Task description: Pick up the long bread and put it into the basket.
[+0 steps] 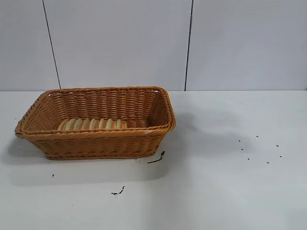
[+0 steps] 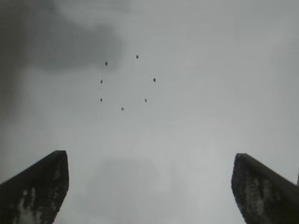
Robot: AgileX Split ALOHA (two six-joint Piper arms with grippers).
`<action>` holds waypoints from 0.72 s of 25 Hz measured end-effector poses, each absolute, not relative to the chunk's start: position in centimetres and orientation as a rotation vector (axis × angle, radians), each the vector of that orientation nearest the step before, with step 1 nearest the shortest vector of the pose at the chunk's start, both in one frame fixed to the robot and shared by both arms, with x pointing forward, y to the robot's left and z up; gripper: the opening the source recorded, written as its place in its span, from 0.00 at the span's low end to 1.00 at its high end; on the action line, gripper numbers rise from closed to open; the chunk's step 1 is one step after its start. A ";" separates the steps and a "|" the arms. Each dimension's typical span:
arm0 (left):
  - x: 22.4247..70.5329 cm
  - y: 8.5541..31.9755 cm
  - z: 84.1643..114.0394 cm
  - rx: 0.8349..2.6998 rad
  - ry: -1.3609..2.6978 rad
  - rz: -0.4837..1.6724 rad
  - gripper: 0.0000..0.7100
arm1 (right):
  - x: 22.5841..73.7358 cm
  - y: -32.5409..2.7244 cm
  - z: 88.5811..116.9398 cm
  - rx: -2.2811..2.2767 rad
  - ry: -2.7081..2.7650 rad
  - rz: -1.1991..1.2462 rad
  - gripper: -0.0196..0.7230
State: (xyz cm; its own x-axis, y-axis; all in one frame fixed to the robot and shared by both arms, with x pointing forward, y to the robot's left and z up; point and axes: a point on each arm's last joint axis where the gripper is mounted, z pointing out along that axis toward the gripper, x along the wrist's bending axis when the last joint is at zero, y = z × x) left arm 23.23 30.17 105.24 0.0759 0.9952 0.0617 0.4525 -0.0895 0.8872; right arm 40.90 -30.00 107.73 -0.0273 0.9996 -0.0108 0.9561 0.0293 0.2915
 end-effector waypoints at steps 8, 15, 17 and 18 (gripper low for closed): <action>23.2 30.2 105.2 1.639 1.462 0.960 0.98 | 31.5 -29.8 104.4 1.890 1.940 0.534 0.89; 23.2 30.2 105.2 1.639 1.462 0.960 0.98 | 26.3 -29.7 105.0 1.637 1.682 0.840 0.89; 23.2 30.2 105.2 1.639 1.462 0.960 0.98 | 25.1 -29.7 105.1 1.584 1.623 0.897 0.89; 23.2 30.2 105.2 1.639 1.462 0.960 0.98 | 24.6 -29.7 105.2 1.565 1.598 0.920 0.89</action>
State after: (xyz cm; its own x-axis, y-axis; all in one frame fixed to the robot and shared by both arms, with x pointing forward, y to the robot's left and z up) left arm 23.23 30.17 105.24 0.0759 0.9952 0.0617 0.4525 -0.0895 0.8872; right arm 24.62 -29.69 105.17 -0.0170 0.9998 -0.0063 0.4962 0.0139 0.8681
